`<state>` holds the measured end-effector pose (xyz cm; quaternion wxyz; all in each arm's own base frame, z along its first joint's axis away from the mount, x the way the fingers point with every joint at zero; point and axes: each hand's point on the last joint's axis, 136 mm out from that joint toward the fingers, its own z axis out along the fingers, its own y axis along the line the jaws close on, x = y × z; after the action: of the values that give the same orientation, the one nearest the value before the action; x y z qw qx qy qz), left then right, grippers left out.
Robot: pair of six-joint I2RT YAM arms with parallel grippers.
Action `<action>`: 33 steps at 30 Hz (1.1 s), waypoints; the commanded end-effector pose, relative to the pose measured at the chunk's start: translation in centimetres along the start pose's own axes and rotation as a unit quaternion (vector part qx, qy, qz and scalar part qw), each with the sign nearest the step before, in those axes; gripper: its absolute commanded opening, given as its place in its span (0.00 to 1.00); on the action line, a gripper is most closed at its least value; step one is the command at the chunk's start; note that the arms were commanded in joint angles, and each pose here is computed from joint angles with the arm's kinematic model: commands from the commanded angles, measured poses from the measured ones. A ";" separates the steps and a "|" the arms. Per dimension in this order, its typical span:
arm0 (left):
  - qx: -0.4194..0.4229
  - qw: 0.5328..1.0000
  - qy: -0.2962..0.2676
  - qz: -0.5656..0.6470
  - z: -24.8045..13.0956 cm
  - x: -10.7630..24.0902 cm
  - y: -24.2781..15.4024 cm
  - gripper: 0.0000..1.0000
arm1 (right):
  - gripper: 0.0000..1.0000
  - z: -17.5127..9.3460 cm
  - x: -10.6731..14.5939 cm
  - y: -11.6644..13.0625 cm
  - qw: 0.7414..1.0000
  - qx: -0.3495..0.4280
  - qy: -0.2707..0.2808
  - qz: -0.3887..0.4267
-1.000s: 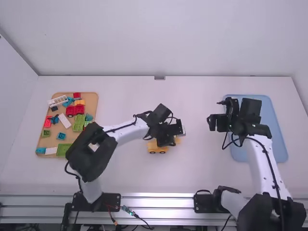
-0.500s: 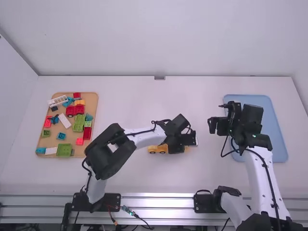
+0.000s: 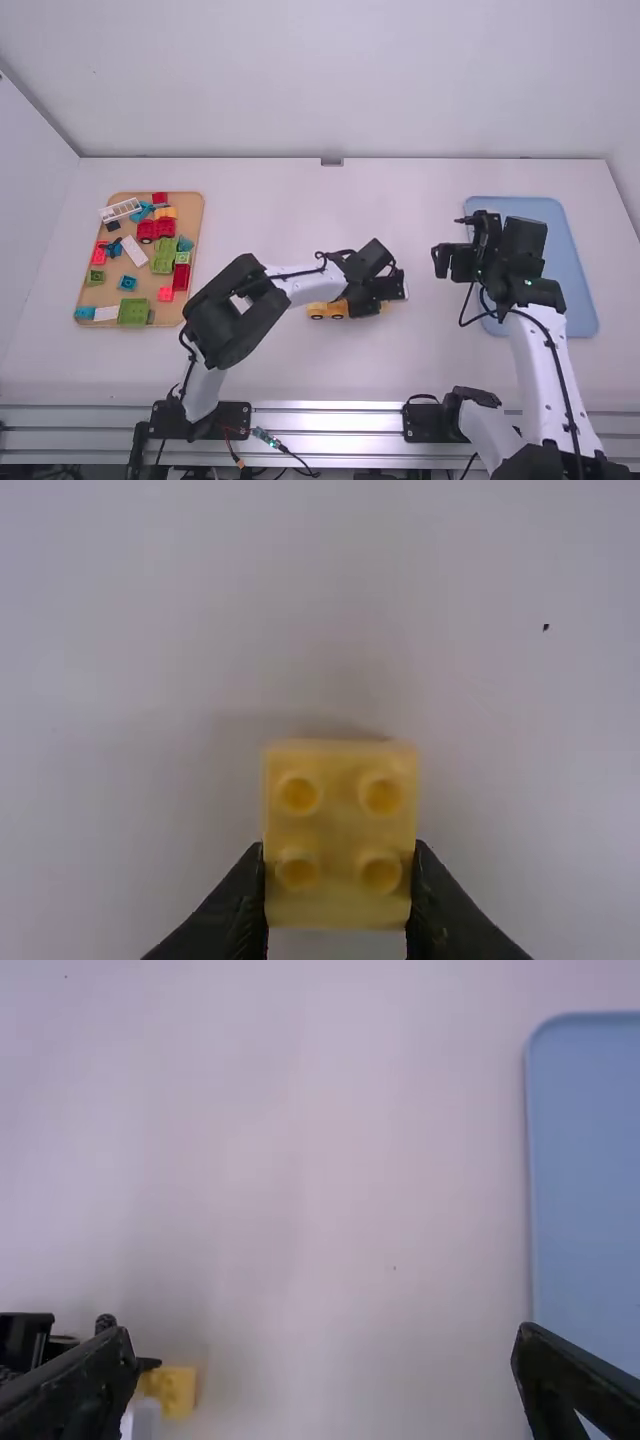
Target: Assemble lego blocks to make yellow taxi
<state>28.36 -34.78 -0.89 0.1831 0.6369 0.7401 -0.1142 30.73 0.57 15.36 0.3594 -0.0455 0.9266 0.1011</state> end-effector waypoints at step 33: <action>-0.084 0.959 -0.269 -0.039 -20.8 2.4 5.9 0.99 | 0.99 2.4 1.7 6.2 0.946 -0.071 0.029 -0.316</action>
<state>33.55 -23.77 16.98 0.4198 0.5368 0.7132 -0.1640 30.43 6.41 14.96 0.3648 -0.3004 0.8781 0.0751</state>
